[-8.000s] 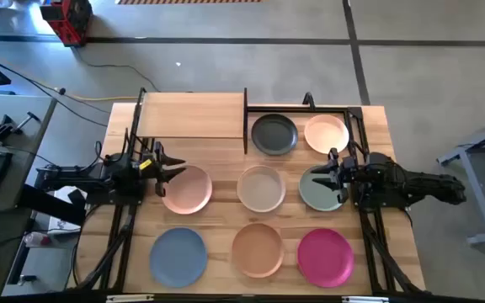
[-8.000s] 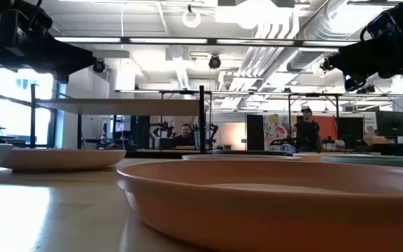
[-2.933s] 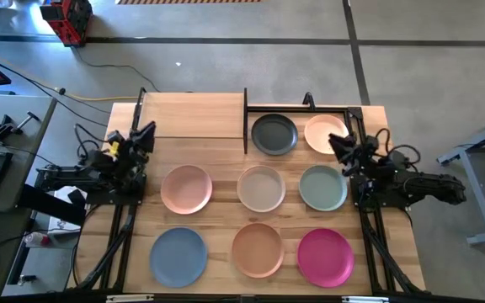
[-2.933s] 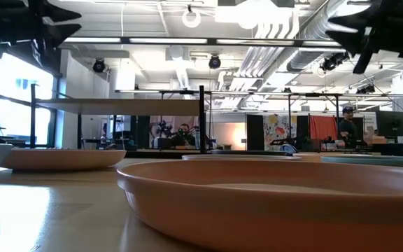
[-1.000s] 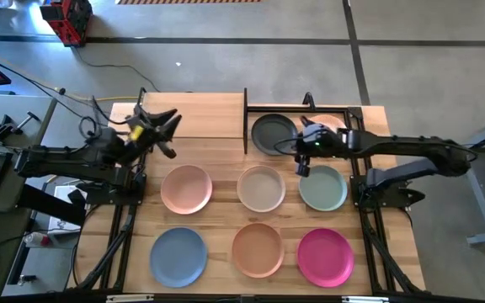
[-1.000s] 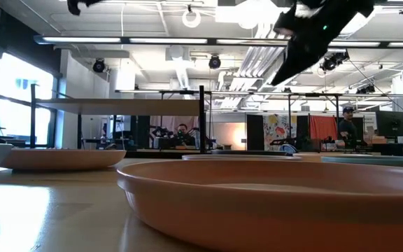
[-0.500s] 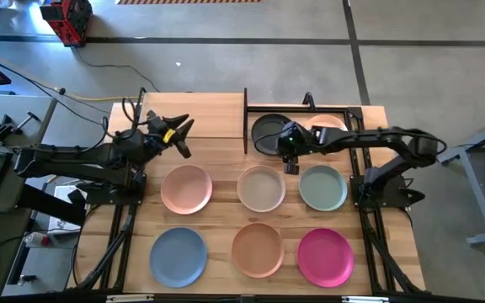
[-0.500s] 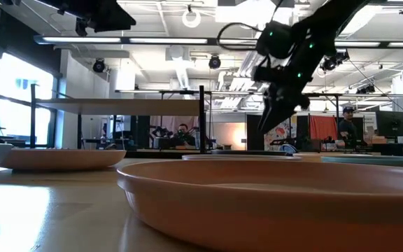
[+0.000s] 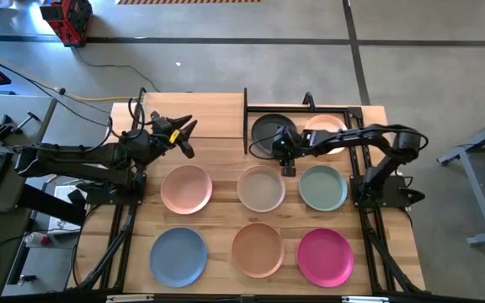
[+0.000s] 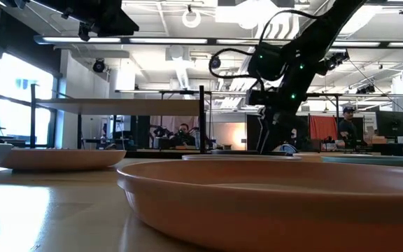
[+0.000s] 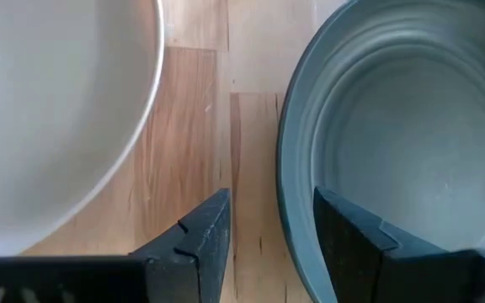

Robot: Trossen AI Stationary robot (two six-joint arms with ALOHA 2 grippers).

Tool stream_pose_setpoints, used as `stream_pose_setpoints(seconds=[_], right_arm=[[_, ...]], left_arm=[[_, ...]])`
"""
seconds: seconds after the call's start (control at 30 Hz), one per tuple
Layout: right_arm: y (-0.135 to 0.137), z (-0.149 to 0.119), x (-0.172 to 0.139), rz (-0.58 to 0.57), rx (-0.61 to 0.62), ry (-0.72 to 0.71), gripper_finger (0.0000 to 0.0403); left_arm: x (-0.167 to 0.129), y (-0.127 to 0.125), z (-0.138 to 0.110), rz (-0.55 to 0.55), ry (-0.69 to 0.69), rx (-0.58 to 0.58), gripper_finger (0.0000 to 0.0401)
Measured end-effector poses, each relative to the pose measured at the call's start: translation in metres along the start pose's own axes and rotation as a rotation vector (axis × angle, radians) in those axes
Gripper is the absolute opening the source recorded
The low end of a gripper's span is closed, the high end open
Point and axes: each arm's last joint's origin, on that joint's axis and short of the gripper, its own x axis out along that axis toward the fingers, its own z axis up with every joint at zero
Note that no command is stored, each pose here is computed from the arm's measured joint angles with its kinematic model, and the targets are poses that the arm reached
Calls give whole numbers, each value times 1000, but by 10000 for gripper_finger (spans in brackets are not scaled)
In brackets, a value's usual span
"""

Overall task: Place and stack plates onto a shelf
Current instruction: Put the black plate on the shelf

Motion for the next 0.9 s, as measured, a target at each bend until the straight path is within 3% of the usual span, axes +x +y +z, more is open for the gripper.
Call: stream_pose_setpoints(seconds=[0.43, 0.8, 0.9], right_arm=[[2, -4, 16, -21, 22, 49, 141], [1, -3, 16, -35, 59, 51, 11], [1, -2, 15, -34, 78, 51, 11]], left_arm=[[0, 0, 0, 1, 2, 2, 101], [0, 0, -1, 1, 6, 6, 101], [0, 0, -1, 1, 6, 7, 101]])
